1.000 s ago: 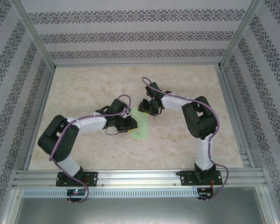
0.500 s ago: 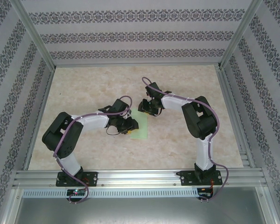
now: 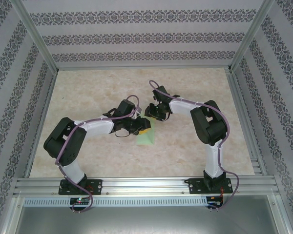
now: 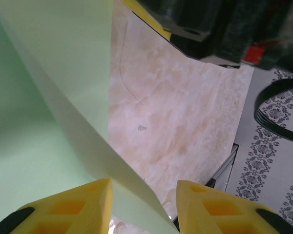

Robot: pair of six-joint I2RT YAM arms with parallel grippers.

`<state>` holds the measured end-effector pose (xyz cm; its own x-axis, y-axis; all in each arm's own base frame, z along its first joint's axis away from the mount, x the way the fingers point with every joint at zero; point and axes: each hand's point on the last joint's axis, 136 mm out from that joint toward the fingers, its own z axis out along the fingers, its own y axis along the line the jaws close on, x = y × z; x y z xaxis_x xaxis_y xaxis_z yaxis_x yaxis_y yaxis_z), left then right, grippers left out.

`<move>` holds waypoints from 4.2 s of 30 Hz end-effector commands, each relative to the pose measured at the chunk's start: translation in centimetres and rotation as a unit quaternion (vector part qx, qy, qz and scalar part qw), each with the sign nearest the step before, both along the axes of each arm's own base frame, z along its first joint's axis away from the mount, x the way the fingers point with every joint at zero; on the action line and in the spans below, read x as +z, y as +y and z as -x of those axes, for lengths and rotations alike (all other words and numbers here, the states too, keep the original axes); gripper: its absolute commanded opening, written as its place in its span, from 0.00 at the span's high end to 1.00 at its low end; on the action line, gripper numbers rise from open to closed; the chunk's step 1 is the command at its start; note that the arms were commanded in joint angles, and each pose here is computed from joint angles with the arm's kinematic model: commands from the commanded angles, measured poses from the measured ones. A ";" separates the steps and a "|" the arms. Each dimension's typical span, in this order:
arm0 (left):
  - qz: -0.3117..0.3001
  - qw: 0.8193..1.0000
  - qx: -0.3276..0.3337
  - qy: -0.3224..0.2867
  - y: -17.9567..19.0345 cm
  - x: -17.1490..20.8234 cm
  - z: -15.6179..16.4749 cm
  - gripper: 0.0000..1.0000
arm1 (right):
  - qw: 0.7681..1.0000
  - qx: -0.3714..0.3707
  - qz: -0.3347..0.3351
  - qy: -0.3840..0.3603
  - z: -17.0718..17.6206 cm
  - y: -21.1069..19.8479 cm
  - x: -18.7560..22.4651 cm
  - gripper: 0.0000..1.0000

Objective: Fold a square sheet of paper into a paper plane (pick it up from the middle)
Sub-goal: Fold the triangle a second time at the center of the table.

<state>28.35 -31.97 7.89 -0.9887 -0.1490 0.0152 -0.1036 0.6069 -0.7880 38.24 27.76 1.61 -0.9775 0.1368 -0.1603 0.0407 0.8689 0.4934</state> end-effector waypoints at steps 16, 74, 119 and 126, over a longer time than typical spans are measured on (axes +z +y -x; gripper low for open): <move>-0.010 1.000 0.021 -0.004 -0.3 -1.9 -1.6 0.42 | 0.995 0.037 -0.088 0.016 0.9 1.1 3.5 0.56; -0.048 0.998 0.033 0.008 1.5 -3.0 -0.7 0.58 | 0.987 0.112 -0.112 0.025 8.3 -1.1 3.0 0.89; -0.131 0.991 0.026 -0.010 6.6 -3.0 3.5 0.79 | 0.967 0.167 -0.191 0.011 10.7 2.2 5.7 0.98; -0.167 0.985 0.028 0.017 7.9 -5.0 4.5 0.88 | 0.959 0.198 -0.202 0.010 12.0 4.7 6.0 0.98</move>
<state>24.13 -25.09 3.90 -0.9788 -0.2039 -0.0180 -0.1543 0.7930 -0.5893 26.67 31.26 6.81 -0.9758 -0.1749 -0.1312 -0.2110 0.5960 0.7747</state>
